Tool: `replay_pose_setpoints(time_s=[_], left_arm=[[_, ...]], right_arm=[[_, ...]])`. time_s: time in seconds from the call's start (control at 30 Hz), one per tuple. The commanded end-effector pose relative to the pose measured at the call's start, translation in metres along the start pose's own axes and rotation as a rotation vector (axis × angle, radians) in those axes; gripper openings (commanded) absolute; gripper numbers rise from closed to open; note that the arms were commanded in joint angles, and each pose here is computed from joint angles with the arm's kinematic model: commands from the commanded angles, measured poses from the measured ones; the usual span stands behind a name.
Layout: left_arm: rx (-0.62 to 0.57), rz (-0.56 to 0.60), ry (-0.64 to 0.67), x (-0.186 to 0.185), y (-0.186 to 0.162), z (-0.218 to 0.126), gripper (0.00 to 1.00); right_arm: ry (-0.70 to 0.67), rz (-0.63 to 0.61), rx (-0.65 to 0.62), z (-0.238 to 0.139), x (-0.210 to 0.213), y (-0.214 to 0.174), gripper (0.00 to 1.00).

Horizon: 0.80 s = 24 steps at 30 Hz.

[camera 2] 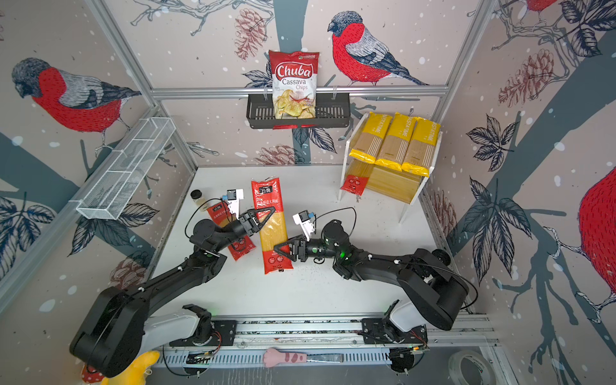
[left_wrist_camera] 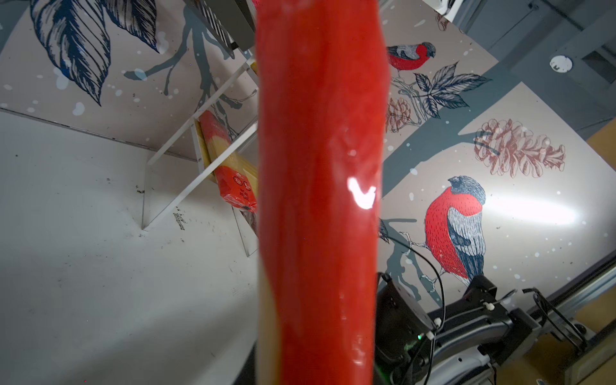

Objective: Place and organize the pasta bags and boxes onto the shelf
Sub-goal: 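Open the left gripper and draw it back while the right gripper keeps the pack upright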

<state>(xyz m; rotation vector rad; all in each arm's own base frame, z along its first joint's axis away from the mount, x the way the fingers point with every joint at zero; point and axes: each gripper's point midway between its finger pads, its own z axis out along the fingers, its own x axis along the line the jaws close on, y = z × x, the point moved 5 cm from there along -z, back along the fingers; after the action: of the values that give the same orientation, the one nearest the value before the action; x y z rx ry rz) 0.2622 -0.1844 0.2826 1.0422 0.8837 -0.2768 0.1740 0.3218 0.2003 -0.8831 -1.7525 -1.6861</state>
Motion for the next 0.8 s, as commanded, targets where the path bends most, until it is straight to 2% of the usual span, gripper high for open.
replay_pose_setpoints(time_s=[0.0,0.13,0.3,0.53,0.67,0.77], left_arm=[[-0.182,0.033,-0.076,-0.02,0.026,-0.002,0.21],[-0.23,-0.019,-0.083,-0.015,0.024,0.002,0.21],[-0.205,-0.07,-0.11,-0.01,0.013,0.013,0.22],[-0.141,-0.098,-0.1,-0.002,0.004,0.025,0.3],[-0.042,-0.104,-0.069,0.007,-0.009,0.039,0.34],[0.017,-0.118,-0.062,0.013,-0.02,0.049,0.37]], right_arm=[[0.057,0.038,-0.127,-0.007,0.009,0.013,0.62],[0.096,0.09,-0.193,-0.012,0.011,0.016,0.61],[0.099,0.111,-0.231,-0.014,0.01,0.019,0.56],[0.031,0.128,-0.252,-0.016,0.0,0.011,0.3],[-0.004,0.145,-0.291,-0.018,-0.005,0.004,0.23],[-0.03,0.156,-0.376,-0.026,-0.007,-0.001,0.19]])
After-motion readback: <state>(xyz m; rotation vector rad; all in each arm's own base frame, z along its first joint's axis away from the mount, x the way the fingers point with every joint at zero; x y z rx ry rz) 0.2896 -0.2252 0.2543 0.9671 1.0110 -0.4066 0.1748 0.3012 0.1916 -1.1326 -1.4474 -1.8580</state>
